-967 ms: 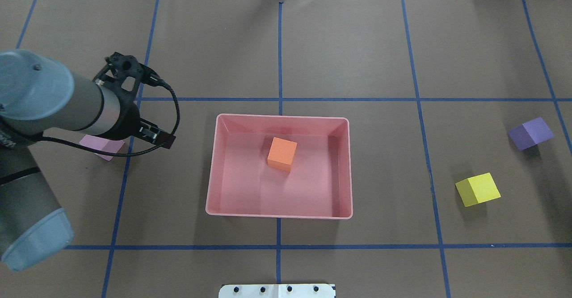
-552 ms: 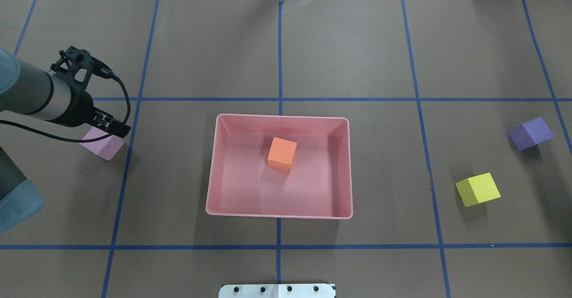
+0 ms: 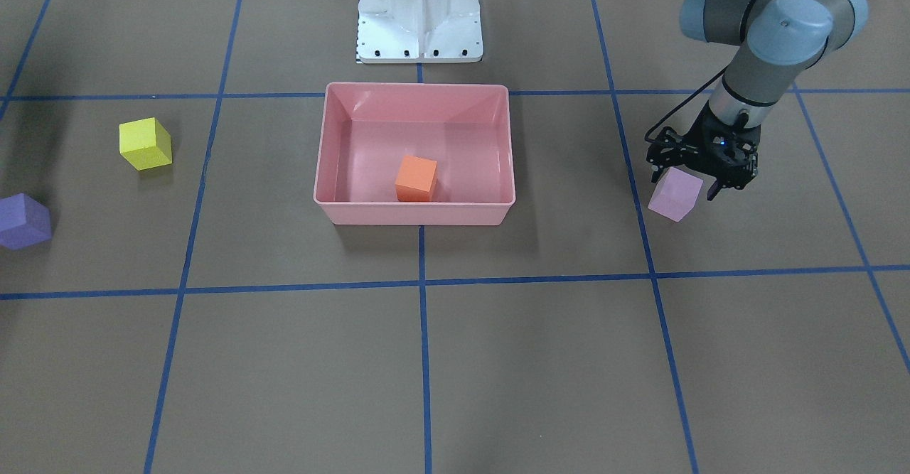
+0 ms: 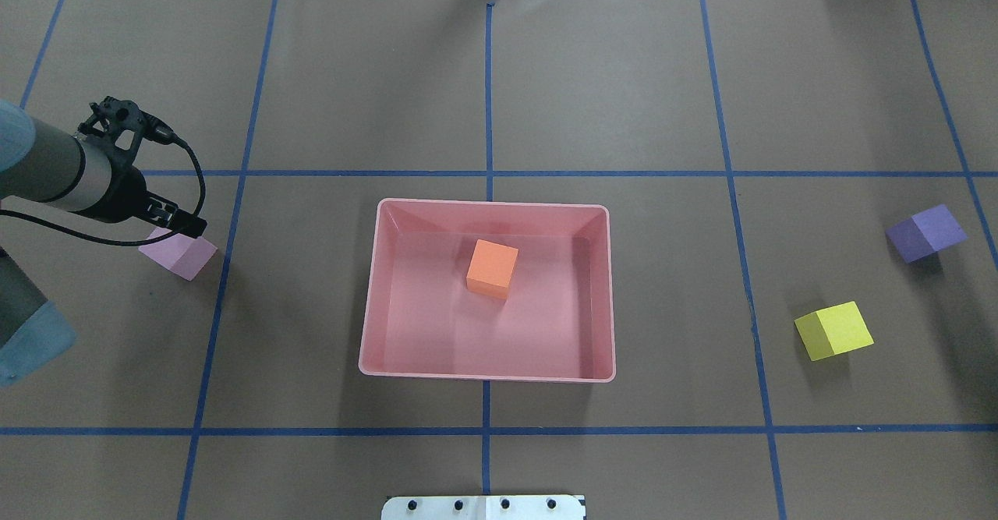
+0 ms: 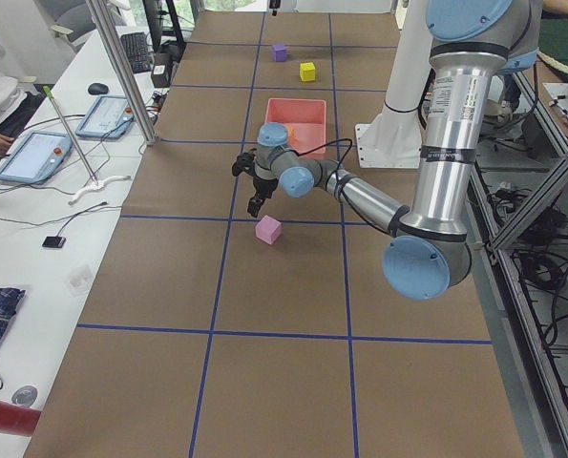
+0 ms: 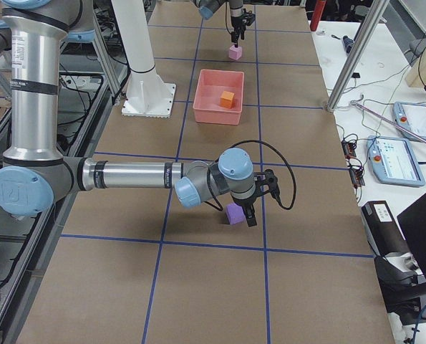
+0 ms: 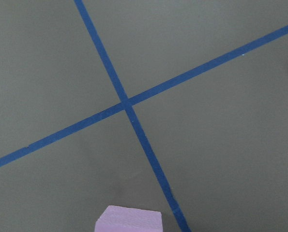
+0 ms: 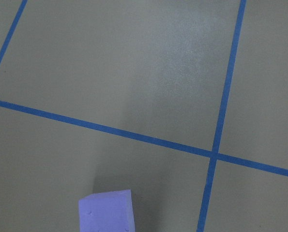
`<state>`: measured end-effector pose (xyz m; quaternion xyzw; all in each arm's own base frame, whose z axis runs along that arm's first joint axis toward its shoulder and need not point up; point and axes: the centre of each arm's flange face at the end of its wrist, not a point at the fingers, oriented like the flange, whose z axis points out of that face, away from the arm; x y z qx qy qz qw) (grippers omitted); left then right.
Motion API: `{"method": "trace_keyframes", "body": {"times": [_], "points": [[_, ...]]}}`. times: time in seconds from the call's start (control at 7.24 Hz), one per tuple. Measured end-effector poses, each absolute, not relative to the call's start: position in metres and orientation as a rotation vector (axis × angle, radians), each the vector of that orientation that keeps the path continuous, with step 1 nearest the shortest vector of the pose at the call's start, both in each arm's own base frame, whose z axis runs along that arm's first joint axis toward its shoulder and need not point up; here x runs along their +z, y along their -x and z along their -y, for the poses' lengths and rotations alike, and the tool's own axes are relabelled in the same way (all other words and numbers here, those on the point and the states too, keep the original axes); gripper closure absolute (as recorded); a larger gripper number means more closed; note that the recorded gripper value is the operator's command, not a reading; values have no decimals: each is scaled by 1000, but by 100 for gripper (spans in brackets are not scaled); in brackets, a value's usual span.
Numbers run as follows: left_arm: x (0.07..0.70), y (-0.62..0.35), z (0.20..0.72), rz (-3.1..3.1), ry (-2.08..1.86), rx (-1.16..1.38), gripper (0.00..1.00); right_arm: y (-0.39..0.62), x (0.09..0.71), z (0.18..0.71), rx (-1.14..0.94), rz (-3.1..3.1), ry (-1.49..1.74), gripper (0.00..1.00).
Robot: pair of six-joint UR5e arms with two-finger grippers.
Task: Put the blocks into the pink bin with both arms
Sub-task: 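Move the left gripper back down onto the lilac cube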
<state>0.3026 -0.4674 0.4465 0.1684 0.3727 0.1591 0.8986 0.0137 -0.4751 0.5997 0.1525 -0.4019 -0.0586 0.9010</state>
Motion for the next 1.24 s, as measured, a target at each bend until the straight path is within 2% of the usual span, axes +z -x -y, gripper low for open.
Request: {"method": "trace_keyframes", "body": {"times": [0.41,1.24], "points": [[478,-310,472,-795,-353,301,0,-14,601,475,-121,828,-315,0],[484,-314,467,-840,-312,262,0,-13,603,474,-124,826,-312,0]]}}
